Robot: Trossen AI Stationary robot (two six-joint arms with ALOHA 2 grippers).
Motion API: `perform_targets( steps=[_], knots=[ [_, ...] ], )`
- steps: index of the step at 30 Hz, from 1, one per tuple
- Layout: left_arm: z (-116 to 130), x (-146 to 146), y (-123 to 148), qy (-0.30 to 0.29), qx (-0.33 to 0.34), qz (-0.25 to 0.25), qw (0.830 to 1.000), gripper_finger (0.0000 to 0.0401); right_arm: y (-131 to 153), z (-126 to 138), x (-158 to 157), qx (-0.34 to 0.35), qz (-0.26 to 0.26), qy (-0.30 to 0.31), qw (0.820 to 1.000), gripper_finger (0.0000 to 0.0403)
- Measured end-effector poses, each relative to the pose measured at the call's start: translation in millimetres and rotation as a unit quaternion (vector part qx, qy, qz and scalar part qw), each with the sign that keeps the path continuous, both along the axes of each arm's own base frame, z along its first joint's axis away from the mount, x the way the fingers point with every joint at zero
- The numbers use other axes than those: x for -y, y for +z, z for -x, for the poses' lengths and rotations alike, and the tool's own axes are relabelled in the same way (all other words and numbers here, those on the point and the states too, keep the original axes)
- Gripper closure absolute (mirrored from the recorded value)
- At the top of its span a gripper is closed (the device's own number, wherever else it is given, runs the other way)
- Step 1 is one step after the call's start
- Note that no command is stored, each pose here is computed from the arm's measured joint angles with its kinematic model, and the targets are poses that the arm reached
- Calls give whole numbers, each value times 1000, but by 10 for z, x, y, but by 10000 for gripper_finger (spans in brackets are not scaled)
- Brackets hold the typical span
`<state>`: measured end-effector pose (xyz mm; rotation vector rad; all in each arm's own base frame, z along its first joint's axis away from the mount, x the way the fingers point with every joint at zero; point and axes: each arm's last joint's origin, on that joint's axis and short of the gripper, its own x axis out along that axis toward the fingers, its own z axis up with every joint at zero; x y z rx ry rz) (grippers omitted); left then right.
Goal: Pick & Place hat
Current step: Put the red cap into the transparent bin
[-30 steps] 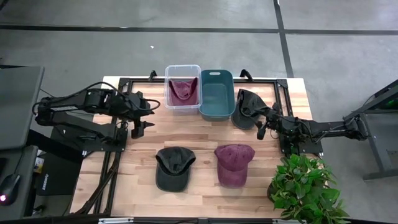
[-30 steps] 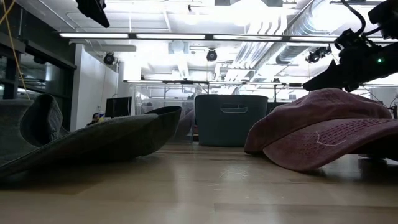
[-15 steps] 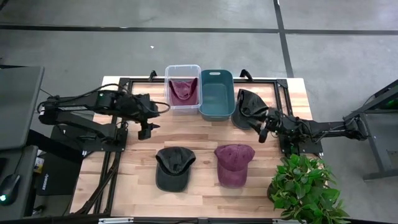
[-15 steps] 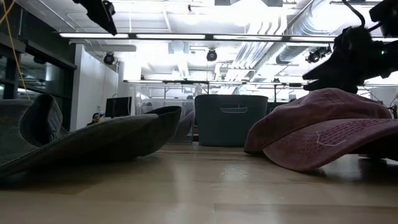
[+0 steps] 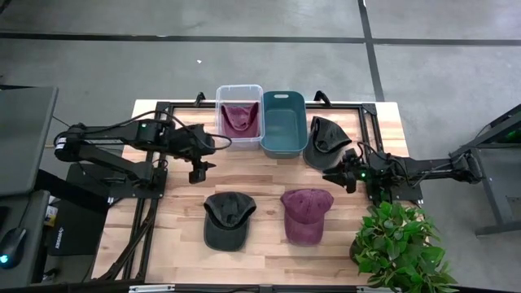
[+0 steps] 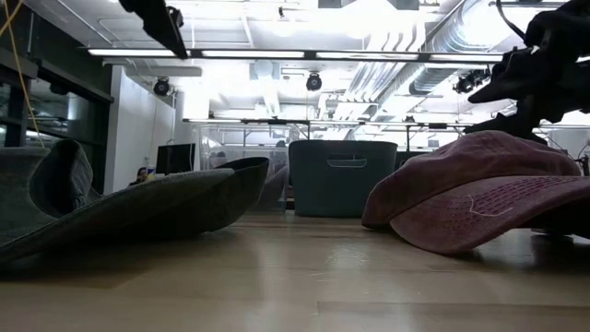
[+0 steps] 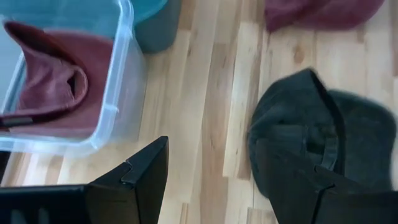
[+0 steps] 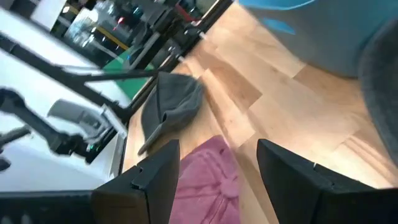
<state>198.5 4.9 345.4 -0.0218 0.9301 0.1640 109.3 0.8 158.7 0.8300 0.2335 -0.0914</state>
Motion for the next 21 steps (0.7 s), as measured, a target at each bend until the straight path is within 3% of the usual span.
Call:
perform_targets(
  steps=[5, 9, 14, 21],
  knots=[
    [-40, -7, -7, 42, 10, 16, 999, 178, -5, 5, -12, -9, -19, 16, 1000, 194],
    [-31, -12, -2, 82, 19, 38, 996, 178, 39, 45, -12, -81, -36, 11, 996, 194],
    [-6, 5, 32, 77, 33, 72, 994, 178, 241, 56, -1, -167, -7, 1, 986, 194],
    [72, 13, 99, 68, 54, 84, 993, 178, 530, -141, -4, -246, 22, 20, 969, 194]
  ],
)
